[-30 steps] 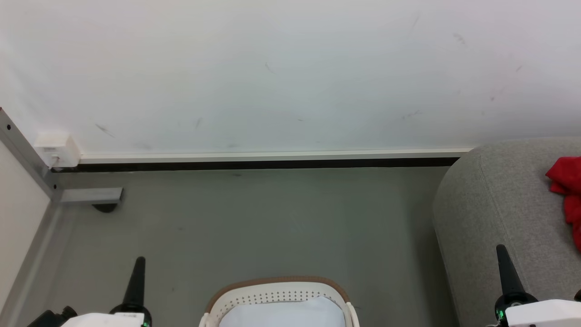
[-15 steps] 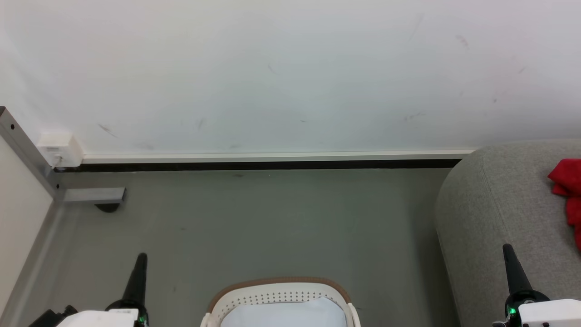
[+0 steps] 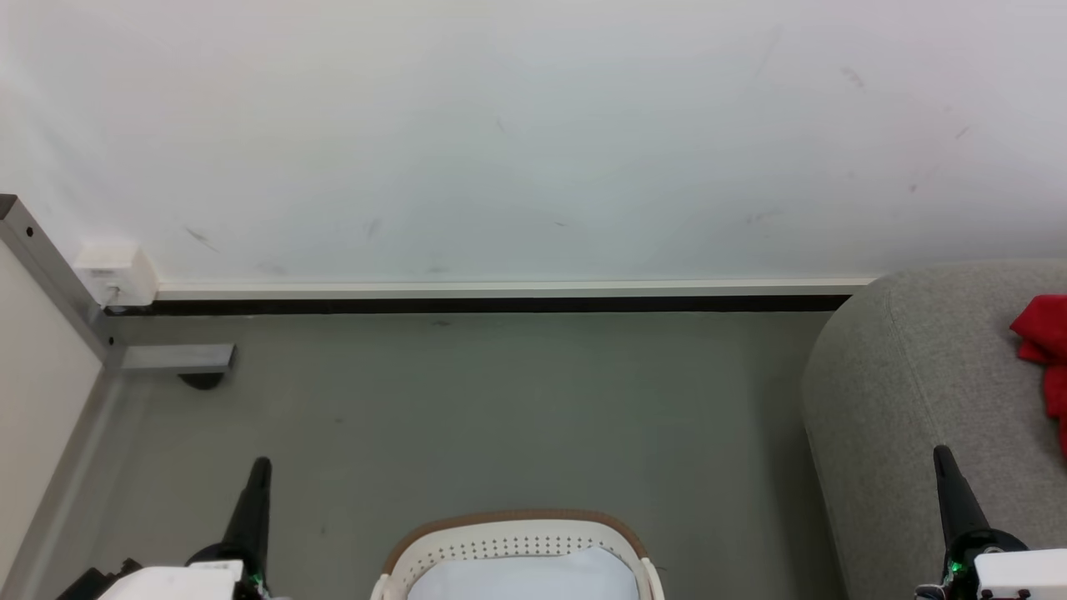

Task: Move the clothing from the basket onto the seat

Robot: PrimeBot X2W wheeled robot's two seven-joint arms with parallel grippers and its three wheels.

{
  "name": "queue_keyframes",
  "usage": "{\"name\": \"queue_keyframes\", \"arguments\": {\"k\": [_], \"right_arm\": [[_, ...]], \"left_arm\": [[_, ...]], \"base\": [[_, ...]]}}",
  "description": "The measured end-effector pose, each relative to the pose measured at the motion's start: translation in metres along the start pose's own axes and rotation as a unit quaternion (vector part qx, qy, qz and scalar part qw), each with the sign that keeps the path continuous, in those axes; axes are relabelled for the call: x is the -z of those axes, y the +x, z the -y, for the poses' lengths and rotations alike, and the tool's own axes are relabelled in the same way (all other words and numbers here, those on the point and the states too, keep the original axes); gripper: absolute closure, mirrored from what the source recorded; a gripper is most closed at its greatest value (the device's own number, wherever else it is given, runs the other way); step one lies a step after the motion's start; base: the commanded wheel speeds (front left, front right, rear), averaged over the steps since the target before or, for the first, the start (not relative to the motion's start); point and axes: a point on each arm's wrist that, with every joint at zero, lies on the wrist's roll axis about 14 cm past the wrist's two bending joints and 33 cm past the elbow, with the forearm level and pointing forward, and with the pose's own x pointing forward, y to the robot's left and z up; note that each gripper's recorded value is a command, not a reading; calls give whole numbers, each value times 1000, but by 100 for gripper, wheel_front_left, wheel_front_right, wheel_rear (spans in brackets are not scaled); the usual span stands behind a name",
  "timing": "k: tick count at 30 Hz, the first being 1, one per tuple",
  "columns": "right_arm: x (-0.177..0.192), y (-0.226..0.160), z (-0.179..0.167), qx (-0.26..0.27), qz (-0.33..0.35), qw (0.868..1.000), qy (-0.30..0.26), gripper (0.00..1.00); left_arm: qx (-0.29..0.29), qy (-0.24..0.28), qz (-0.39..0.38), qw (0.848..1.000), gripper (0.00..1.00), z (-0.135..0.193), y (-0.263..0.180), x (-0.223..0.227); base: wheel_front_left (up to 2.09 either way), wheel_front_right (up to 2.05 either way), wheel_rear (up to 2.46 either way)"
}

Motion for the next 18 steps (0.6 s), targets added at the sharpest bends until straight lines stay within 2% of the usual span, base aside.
{"name": "queue_keyframes", "arguments": {"k": [18], "right_arm": [[-5, 1, -4, -9, 2, 998, 59, 100]], "left_arm": [[14, -59, -4, 998, 100, 7, 1, -2]], "base": [[0, 0, 0]]}}
